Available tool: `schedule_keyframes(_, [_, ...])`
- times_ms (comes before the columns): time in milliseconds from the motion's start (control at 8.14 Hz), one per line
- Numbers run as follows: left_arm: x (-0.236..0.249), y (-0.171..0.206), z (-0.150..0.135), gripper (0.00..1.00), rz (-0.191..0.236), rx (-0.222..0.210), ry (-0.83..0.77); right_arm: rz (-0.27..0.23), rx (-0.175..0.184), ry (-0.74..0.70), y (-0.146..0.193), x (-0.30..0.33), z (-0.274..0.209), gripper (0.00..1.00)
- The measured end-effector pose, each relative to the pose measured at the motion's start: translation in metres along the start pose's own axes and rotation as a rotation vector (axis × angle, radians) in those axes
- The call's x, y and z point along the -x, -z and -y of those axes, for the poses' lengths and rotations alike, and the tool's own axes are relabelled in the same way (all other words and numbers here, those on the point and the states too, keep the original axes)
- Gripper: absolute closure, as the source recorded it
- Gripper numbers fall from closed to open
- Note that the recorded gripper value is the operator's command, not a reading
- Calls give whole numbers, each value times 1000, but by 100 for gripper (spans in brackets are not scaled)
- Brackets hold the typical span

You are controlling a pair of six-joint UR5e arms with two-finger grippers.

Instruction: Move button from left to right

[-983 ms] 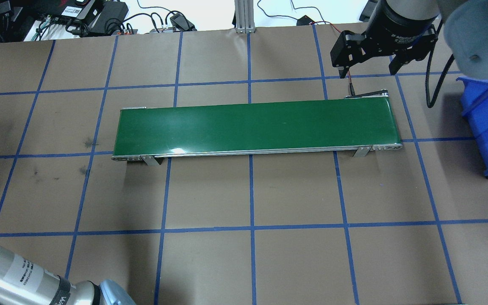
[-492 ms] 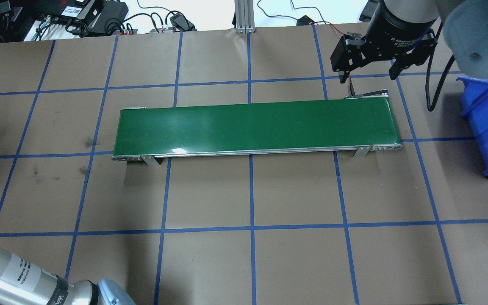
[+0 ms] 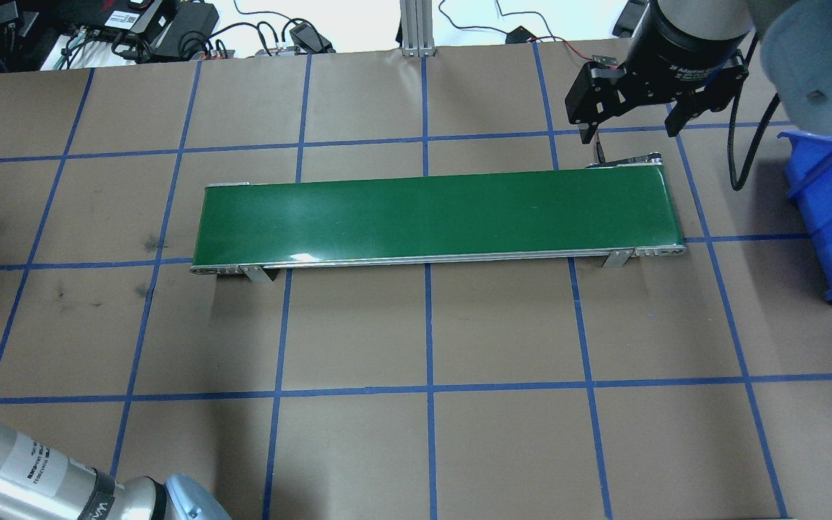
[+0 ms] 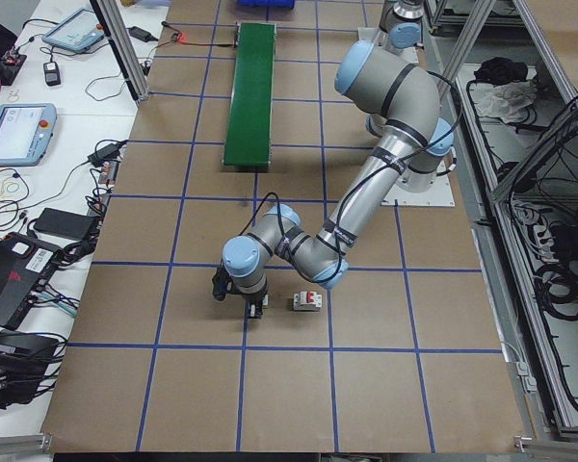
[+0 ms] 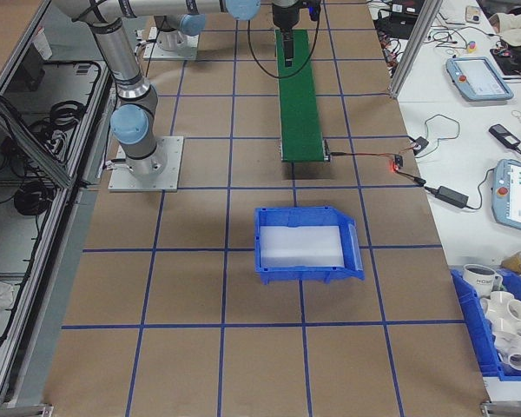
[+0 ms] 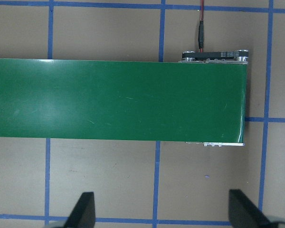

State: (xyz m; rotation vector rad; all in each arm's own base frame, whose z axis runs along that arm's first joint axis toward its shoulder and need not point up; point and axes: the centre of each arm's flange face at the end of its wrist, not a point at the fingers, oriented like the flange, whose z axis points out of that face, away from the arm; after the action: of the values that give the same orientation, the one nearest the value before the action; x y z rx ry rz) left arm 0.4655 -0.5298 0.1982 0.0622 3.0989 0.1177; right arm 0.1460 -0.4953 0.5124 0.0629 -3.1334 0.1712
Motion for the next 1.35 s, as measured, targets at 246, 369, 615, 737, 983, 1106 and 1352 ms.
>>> schedule_keyframes(246, [0,1,0,92,0,-1,5,-7,2,25,0,-1,0,0])
schedule_keyframes(369, [0,1,0,100,1,-2,2,-9,3,41,-1,0,0,0])
schedule_keyframes(615, [0,7,-1,100,7,-8,-7,-10,3,52,-1,0,0,0])
schedule_keyframes(737, [1,14,-1,100,13,-10,-13,-9,4,54,-2,0,1,0])
schedule_keyframes(983, [-4,46,-8,100,18,-10,-62,-9,25,55,-5,0,-1,0])
schedule_keyframes(1106, [-13,72,-14,100,15,-8,-106,-4,38,55,-6,0,-2,0])
schedule_keyframes(1352, [-49,121,-17,100,-17,6,-239,-8,48,55,-7,0,-3,0])
